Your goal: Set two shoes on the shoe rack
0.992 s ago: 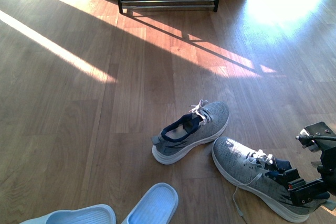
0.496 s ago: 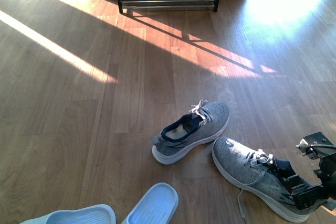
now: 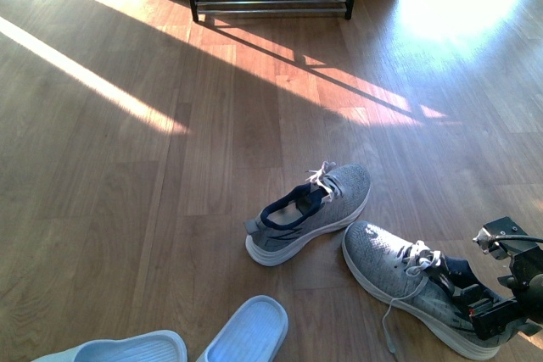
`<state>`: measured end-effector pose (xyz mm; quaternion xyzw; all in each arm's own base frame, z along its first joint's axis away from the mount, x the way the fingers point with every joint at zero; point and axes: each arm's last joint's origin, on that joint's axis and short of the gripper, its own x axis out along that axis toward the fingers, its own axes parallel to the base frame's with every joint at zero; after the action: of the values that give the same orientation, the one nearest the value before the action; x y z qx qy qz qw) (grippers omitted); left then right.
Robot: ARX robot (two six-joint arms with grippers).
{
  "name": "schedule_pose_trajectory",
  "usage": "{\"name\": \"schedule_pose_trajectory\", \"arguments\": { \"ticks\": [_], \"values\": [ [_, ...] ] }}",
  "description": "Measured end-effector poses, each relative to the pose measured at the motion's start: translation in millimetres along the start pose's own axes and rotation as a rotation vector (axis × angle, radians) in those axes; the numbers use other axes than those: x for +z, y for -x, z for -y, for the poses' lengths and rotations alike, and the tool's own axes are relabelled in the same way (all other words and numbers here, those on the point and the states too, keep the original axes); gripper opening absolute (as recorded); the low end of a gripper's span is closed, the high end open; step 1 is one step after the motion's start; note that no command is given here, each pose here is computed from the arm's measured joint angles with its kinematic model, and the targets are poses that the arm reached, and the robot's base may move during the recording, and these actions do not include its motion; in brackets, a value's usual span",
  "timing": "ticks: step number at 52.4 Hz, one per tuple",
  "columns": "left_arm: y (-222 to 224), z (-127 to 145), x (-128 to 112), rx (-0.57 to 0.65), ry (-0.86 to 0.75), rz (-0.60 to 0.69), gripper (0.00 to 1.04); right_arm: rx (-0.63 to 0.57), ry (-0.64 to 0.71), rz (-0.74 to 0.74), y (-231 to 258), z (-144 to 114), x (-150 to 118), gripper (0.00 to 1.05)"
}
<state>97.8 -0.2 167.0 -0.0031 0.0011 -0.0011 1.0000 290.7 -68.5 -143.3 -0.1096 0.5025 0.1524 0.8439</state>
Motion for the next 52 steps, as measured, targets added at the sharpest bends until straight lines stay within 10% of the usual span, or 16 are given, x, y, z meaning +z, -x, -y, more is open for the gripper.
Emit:
{"name": "schedule_pose_trajectory", "arguments": {
  "ticks": [9, 32, 52],
  "values": [
    [0.0, 0.0, 0.0, 0.0, 0.0, 0.0, 0.95, 0.008, -0.007, -0.002, -6.9, -0.2, 2.7, 0.85],
    [0.0, 0.0, 0.0, 0.0, 0.0, 0.0, 0.95, 0.059, 0.038, -0.011, -3.4, -20.5, 3.0, 0.01],
    [0.0, 0.0, 0.0, 0.0, 0.0, 0.0, 0.95, -0.013, -0.114, 0.167, 75.2, -53.1, 42.0, 0.01]
  ]
}}
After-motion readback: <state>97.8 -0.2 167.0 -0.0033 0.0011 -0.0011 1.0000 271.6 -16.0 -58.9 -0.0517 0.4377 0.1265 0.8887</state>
